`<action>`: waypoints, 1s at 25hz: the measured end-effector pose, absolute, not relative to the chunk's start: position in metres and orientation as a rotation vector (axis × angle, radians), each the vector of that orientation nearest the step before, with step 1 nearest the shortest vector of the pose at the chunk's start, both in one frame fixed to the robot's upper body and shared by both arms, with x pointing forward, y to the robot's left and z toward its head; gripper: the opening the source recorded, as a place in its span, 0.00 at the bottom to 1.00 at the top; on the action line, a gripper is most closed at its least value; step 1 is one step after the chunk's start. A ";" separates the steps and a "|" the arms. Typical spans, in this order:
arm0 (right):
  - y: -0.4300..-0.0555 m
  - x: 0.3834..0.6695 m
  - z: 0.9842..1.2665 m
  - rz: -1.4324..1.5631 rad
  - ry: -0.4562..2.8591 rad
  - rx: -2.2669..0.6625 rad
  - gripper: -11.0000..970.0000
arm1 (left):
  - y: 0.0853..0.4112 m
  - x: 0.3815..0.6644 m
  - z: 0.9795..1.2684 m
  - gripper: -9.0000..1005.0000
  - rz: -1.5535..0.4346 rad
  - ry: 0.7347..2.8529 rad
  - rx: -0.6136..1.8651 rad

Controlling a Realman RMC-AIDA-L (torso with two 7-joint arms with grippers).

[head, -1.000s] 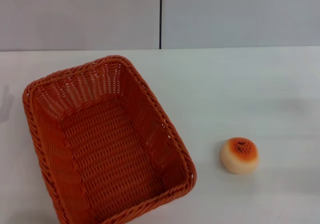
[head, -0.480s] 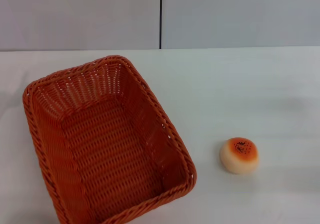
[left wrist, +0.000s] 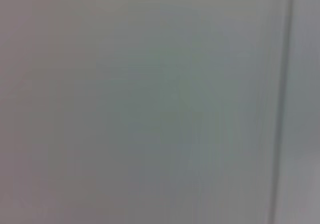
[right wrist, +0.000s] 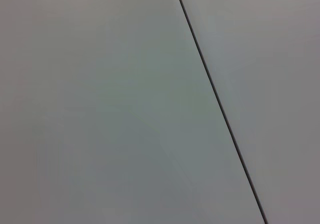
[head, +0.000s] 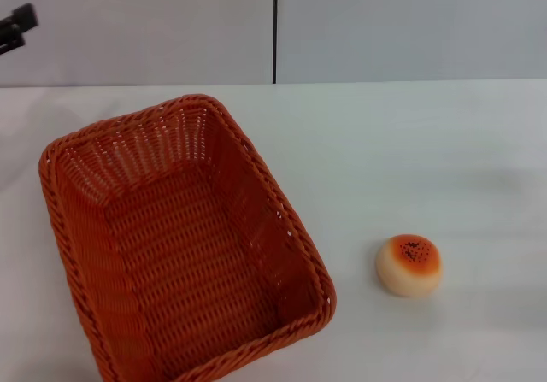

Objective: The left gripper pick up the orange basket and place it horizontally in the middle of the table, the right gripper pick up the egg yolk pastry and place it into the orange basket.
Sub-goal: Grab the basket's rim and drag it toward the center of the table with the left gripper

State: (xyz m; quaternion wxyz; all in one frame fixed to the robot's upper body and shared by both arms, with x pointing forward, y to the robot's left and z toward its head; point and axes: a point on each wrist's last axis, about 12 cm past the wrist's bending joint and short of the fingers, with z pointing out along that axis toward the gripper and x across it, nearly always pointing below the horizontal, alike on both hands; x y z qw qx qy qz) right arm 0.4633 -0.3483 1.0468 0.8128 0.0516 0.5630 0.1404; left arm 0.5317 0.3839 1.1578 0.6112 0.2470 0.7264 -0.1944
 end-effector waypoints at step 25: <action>-0.346 0.467 1.048 0.310 1.196 0.107 0.57 | 0.252 0.585 1.228 0.80 -0.053 2.183 1.474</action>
